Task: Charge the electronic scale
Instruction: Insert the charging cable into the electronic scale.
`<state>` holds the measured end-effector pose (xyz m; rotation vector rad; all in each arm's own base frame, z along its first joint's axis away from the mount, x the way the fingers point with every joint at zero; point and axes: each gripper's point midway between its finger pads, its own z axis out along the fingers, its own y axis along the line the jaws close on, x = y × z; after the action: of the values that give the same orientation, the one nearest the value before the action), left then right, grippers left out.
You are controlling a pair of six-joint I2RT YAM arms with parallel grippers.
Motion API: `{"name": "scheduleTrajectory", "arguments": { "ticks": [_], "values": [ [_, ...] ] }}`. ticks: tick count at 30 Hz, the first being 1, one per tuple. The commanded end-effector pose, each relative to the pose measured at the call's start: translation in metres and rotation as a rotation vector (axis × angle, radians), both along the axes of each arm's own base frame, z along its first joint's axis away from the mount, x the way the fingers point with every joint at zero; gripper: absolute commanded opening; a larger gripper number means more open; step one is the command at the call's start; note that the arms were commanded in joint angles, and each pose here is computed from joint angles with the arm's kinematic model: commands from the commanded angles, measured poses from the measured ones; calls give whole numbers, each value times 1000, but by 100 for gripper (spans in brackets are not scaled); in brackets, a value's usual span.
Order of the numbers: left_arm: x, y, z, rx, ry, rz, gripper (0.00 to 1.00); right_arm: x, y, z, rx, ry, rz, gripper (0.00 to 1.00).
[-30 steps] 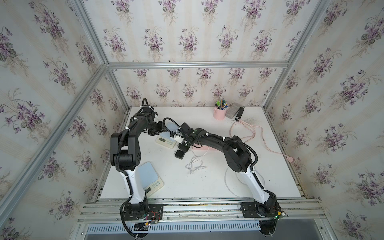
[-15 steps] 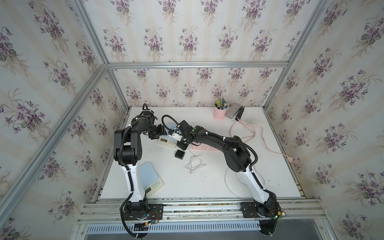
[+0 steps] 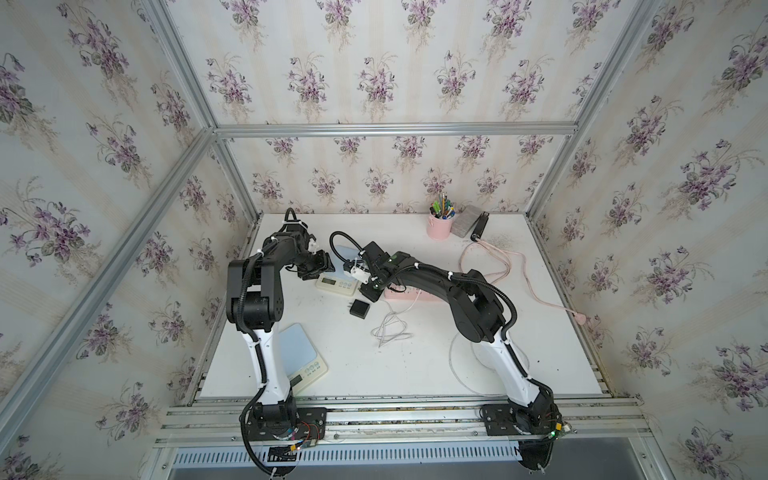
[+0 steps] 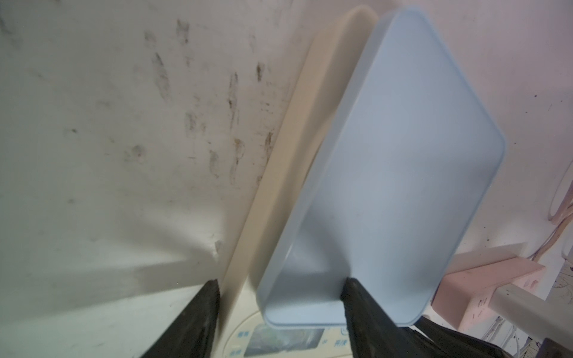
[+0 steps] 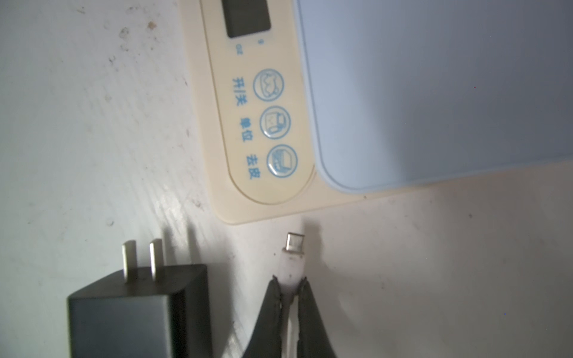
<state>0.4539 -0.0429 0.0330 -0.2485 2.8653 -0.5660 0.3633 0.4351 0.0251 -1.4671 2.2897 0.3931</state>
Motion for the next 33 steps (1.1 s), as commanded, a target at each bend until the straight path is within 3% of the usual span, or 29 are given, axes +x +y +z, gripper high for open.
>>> {"name": "scheduleTrajectory", "arguments": {
  "ticks": [1, 33],
  "values": [
    [-14, 1, -4, 17, 50, -18, 64, 0, 6, 3, 10, 2, 15, 0],
    [-20, -3, -11, 1, 67, -38, 64, 3, 7, 6, 24, -6, 17, 0]
  ]
}}
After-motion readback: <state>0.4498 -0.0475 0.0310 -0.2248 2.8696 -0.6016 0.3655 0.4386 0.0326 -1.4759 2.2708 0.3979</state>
